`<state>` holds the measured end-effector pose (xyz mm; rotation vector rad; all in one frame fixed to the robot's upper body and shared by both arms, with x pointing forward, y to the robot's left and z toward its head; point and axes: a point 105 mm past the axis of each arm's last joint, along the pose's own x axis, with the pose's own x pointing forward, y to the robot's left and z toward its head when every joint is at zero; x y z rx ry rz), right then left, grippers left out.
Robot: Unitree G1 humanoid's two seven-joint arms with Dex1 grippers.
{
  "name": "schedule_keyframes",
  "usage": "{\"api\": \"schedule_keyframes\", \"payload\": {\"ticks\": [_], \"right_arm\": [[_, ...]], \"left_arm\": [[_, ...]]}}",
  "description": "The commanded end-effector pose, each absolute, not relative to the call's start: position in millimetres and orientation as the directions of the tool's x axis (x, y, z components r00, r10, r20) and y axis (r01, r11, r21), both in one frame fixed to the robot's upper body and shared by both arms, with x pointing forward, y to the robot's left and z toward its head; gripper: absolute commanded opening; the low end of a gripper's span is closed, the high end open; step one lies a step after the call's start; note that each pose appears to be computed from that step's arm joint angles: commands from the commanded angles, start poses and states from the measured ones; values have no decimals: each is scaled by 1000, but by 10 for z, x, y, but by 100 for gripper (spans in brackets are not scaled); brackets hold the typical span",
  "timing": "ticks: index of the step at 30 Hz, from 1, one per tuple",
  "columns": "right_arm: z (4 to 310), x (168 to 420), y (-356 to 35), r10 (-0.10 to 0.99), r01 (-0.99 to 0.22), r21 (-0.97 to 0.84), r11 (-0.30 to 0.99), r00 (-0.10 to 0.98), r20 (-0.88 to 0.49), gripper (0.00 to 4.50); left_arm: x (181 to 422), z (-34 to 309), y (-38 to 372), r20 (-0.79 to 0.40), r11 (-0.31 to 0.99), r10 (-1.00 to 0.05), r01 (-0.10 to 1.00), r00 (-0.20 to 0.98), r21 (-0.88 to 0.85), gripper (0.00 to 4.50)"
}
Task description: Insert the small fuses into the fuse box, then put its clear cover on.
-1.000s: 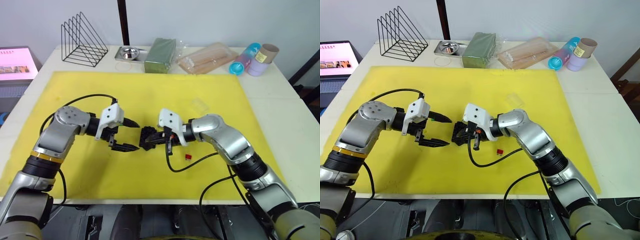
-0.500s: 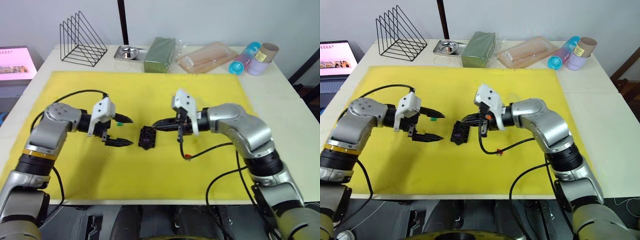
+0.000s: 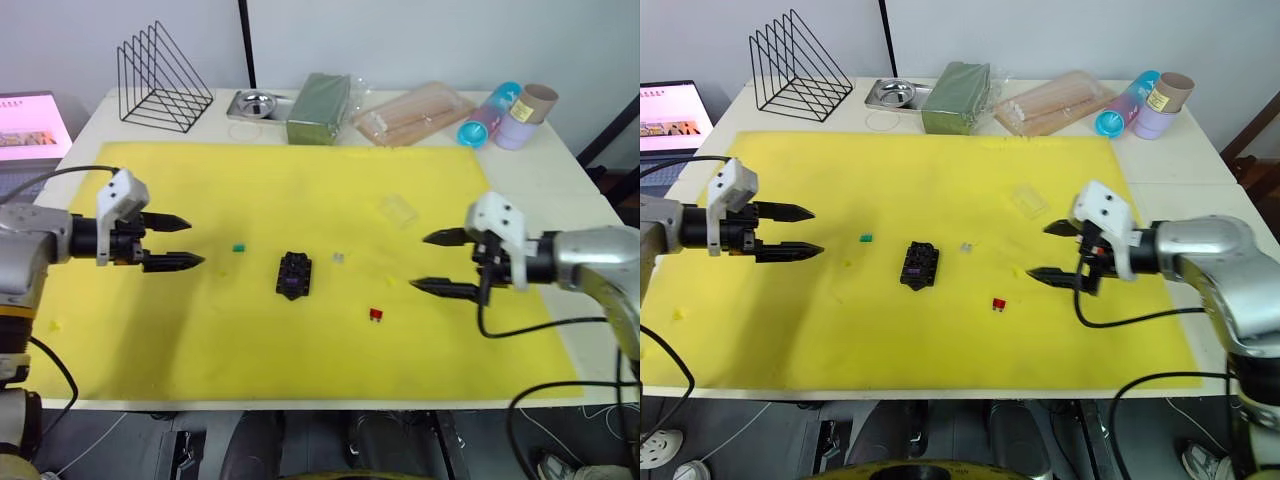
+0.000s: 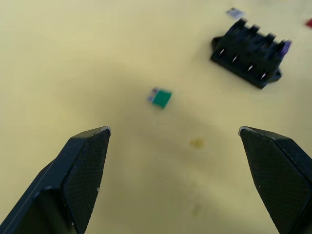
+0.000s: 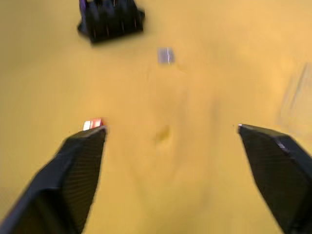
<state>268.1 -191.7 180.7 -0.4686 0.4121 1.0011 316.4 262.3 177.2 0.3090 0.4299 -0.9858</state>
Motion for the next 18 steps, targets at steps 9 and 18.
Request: {"api": "schedule_keyframes", "payload": {"ticks": [9, 18], "right_arm": [[1787, 2621, -2414, 595, -792, -225, 568, 584, -553, 446], [1864, 2677, -2265, 624, -796, -261, 546, 594, -507, 446]], "left_arm": [[3188, 1812, 3033, -500, 584, -667, 804, 553, 111, 450], [3200, 1734, 2875, -479, 531, -733, 846, 483, 41, 450]]}}
